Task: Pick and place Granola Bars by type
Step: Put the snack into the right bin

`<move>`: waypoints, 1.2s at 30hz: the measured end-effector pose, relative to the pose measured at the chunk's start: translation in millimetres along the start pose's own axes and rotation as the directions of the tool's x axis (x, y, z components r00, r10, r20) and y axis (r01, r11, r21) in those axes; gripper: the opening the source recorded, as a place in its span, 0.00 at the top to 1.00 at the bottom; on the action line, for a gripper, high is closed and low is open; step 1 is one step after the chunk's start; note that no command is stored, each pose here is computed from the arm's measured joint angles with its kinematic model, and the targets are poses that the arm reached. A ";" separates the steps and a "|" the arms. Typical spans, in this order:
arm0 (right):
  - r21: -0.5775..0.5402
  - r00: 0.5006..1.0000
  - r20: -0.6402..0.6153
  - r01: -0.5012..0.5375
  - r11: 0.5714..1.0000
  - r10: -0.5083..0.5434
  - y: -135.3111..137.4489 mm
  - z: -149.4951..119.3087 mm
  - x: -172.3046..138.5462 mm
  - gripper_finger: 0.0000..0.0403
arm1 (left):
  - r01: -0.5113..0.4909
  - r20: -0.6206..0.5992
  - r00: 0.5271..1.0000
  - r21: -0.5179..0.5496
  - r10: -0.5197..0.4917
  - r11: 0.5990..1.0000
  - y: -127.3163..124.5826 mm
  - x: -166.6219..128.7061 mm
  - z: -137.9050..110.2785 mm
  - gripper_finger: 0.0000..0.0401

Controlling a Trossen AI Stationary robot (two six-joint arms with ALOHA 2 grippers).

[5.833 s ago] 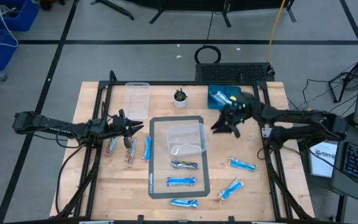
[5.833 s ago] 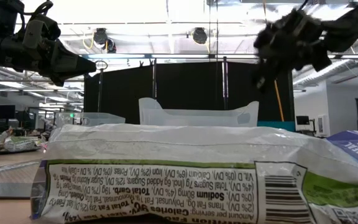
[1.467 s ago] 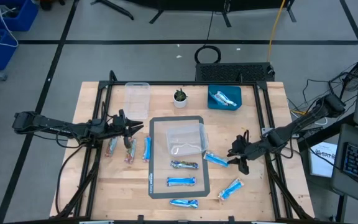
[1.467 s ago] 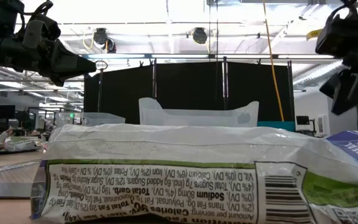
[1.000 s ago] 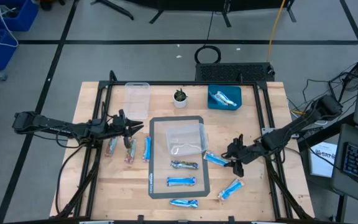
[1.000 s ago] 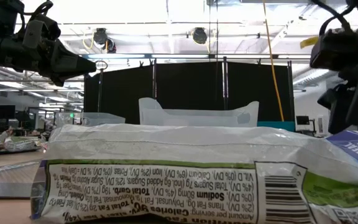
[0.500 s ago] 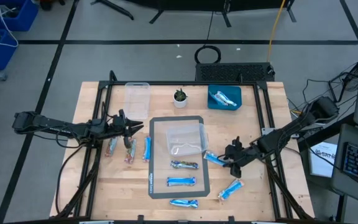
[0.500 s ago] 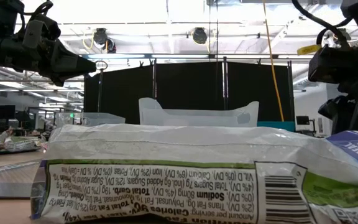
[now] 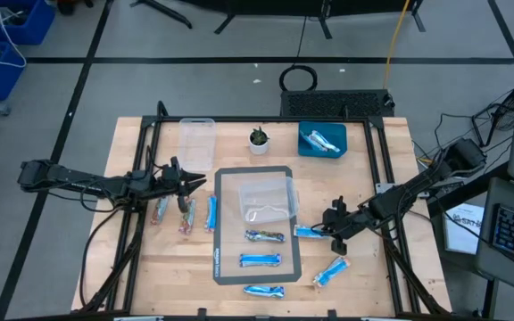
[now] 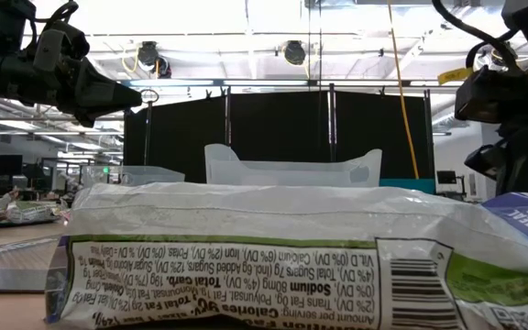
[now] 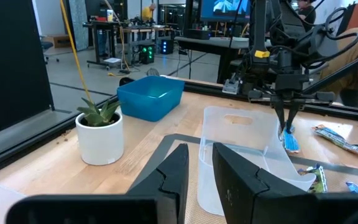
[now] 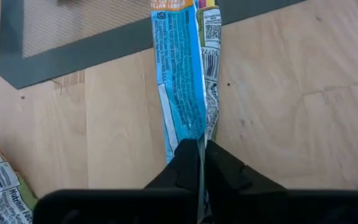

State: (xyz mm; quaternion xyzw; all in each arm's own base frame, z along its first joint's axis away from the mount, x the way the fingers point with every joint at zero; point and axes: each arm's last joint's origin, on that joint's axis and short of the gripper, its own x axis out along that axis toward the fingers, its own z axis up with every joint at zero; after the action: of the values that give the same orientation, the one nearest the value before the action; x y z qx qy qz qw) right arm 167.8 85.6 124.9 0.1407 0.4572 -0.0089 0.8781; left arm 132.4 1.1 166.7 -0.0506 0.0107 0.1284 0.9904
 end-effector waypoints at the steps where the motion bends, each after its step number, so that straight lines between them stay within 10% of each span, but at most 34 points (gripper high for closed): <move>1: -0.010 1.000 0.001 -0.002 1.000 0.002 0.0 0.1 -0.6 0.98 | 0.000 0.000 1.000 0.000 0.000 1.000 -0.1 0.0 0.0 0.80; 19: -0.206 0.955 0.280 -0.038 0.978 0.096 -1.8 17.8 -53.1 1.00 | 0.000 0.001 1.000 0.000 0.000 1.000 0.0 0.0 0.2 0.80; 36: -0.116 0.799 0.551 0.360 0.926 -0.242 -35.9 31.9 -87.6 1.00 | 0.000 0.000 1.000 0.000 0.000 1.000 0.0 0.0 0.1 0.80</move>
State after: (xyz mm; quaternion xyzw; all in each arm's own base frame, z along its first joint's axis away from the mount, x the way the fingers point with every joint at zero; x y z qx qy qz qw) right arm 137.2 33.1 204.2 -0.0377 0.2132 -0.1378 0.9665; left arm 132.3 1.1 166.8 -0.0507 0.0105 0.1284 0.9904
